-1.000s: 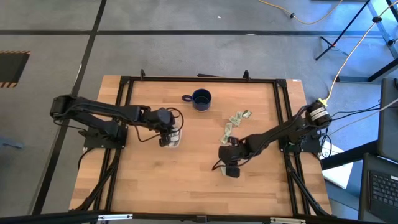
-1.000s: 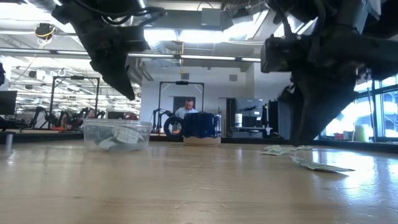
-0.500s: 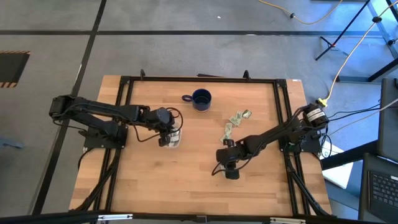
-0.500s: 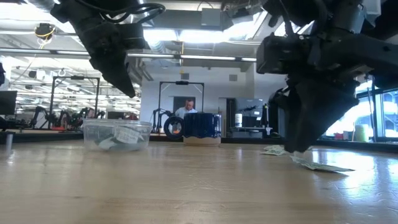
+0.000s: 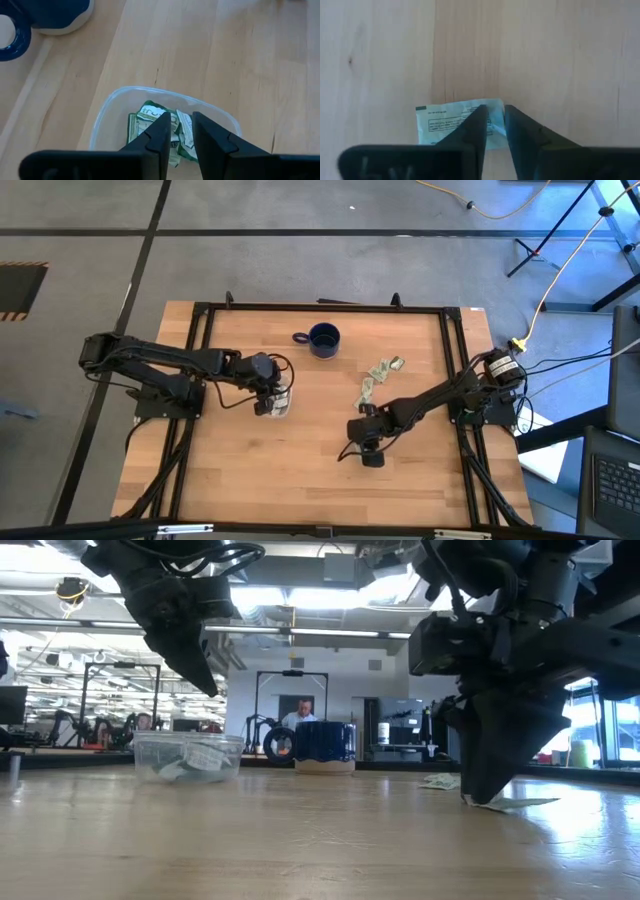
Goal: Pick and place Stevia / Truvia into bins
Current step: Put the white stevia packet into the transparent container
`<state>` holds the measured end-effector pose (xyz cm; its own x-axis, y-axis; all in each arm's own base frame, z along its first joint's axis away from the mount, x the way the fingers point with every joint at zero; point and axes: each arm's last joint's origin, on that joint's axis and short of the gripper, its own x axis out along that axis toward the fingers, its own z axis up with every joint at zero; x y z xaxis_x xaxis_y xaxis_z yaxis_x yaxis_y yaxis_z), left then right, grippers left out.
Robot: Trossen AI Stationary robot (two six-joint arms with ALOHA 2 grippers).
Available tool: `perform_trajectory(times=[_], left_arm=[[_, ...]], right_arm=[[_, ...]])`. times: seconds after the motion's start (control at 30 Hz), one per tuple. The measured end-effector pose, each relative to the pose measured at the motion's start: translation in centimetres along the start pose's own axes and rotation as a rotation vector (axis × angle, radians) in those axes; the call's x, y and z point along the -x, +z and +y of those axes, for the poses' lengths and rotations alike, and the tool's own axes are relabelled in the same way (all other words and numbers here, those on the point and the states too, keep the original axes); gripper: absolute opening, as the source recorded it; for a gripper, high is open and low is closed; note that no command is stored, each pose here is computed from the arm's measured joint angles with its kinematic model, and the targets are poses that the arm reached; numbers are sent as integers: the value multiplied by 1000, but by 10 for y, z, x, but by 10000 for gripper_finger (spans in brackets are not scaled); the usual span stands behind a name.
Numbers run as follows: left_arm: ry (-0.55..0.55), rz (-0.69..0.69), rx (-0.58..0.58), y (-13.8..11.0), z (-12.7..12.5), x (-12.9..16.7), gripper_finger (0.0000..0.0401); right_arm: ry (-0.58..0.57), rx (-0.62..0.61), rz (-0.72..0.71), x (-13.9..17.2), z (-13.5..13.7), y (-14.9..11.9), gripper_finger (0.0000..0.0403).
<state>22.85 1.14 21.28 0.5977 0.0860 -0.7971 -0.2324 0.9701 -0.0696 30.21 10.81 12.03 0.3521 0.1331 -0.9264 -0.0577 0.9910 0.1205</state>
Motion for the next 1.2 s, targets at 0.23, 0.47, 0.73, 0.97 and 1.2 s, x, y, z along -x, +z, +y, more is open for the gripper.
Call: perform_trajectory(times=[0.23, 0.47, 0.73, 0.97, 1.2], left_arm=[[0, 0, 0, 0, 0, 0, 70], [-9, -31, -118, 3, -2, 0, 71], [-63, -348, -752, 25, -30, 7, 74], [-32, -505, -1301, 26, -61, 4, 79], [181, -606, -1576, 31, -87, -11, 79]], right_arm=[[2, -2, 10, -1, -1, -1, 8], [3, -55, -10, 14, 0, 6, 3], [48, -97, -270, 68, -9, 36, 2], [157, -109, -443, 94, -15, 52, 1], [295, -120, -596, 108, -22, 68, 0]])
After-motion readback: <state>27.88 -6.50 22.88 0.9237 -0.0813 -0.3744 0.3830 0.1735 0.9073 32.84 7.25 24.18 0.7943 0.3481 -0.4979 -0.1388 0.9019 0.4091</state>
